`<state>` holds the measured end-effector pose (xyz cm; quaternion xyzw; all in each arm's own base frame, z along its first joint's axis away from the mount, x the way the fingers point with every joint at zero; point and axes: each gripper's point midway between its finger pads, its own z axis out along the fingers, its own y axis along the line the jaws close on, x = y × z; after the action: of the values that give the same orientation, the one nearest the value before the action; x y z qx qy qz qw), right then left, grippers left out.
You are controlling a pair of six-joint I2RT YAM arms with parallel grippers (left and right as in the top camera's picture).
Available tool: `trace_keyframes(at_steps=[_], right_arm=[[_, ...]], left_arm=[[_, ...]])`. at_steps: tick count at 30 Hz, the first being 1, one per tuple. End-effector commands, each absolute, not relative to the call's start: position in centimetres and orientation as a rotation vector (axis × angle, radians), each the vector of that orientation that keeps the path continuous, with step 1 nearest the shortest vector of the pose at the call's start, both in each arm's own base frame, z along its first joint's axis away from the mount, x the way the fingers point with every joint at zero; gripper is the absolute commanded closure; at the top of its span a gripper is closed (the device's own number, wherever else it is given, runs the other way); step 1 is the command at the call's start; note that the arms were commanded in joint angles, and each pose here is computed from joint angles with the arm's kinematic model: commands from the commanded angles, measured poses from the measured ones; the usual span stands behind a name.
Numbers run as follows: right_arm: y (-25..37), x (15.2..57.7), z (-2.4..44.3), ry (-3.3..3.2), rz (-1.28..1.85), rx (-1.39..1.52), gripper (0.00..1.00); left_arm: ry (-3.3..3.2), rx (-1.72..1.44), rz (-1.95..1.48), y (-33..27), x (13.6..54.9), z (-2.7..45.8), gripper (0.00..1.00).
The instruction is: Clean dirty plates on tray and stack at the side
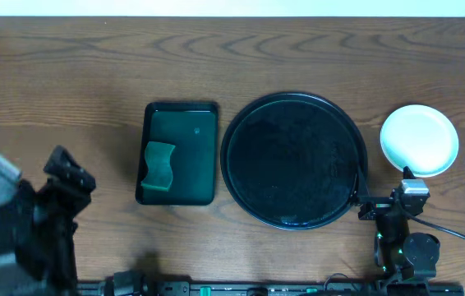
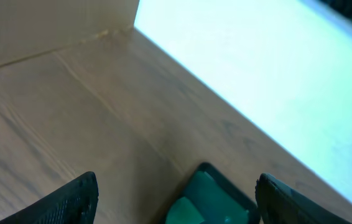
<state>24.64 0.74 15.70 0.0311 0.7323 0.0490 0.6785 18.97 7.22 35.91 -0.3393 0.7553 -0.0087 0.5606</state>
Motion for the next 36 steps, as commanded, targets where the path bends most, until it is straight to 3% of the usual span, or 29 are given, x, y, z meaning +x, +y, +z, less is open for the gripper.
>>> trace_keyframes(at_steps=[1, 11, 23, 36], right_arm=[[0.8, 24.6, 15.7, 1.644, 0.118, 0.079, 0.01], [0.8, 24.6, 15.7, 1.644, 0.118, 0.079, 0.01], [0.8, 24.6, 15.7, 1.644, 0.118, 0.079, 0.01], [0.8, 24.6, 15.7, 1.644, 0.117, 0.079, 0.01]], left_arm=[[1.738, -0.79, -0.03, 7.0, 17.9, 36.9, 0.19], [1.743, -0.769, -0.064, 6.3, 17.4, 36.5, 0.18], [1.567, -0.712, -0.097, 4.6, 9.6, 37.4, 0.19], [1.48, -0.642, -0.158, 3.4, 5.0, 36.5, 0.19]])
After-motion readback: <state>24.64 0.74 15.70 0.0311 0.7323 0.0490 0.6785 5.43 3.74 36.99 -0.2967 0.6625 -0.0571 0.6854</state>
